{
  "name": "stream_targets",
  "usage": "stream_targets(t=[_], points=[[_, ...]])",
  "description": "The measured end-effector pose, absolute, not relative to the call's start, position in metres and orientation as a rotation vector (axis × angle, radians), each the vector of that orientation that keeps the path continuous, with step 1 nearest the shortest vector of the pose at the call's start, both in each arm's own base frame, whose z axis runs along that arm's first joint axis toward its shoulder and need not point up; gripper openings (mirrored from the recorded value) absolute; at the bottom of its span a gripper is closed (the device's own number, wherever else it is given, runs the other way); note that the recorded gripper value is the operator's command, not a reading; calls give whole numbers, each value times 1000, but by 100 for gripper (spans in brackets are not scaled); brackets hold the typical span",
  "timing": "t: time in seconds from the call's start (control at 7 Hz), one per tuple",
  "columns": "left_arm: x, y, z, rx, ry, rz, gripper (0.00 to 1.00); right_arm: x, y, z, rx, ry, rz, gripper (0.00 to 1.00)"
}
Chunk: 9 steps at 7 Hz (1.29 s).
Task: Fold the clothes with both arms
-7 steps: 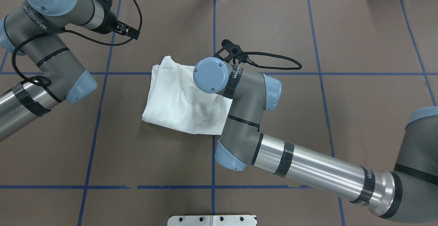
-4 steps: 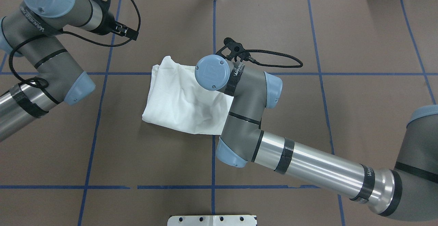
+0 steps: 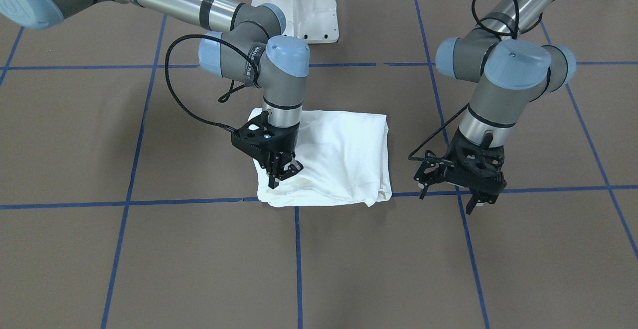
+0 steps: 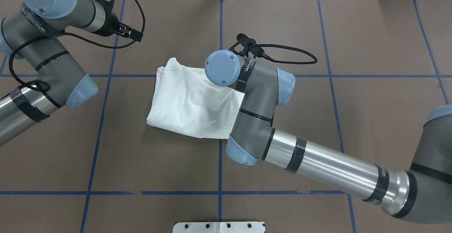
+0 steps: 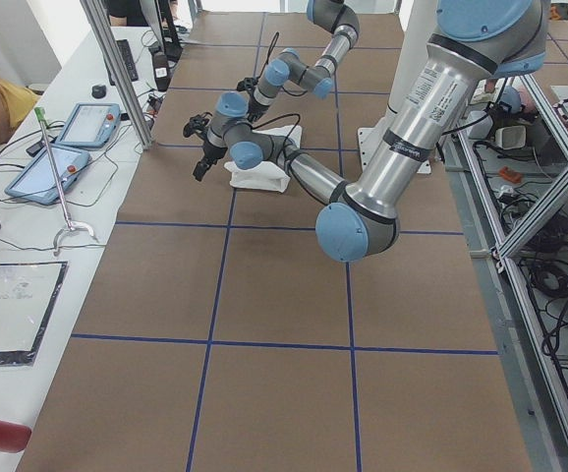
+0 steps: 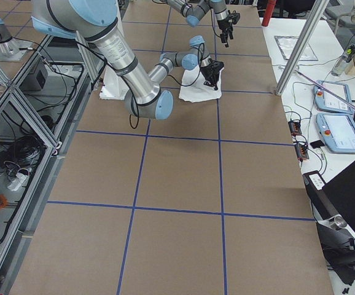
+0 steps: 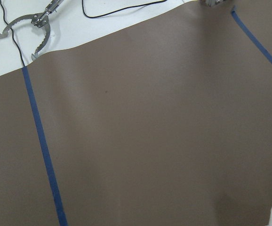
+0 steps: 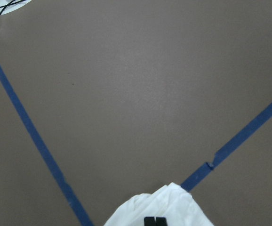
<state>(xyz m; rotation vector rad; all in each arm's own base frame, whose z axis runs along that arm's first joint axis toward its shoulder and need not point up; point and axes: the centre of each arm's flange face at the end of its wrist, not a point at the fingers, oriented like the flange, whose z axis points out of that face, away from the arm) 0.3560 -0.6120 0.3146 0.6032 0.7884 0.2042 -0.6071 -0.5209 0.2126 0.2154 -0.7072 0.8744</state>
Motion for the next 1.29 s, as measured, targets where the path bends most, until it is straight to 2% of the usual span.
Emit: stream_targets(t=[0.14,0.29,0.43,0.86,1.14,1.29], points=[[356,-612,315,604,791,201,100,-607,-527,223,216,-674,880,9],[356,-612,315,604,794,199,100,-608,-530,230,216,-657,882,84],[356,-611,314,604,796,196,100,-610,-531,232,220,-650,873,99],[374,-600,308,571,830,159,100,-600,-543,205,248,-671,795,100],[423,-573,299,489,889,103,99,-569,-562,188,213,-707,734,100],[443,-566,292,457,910,70,90,-549,-572,188,194,-723,694,100]])
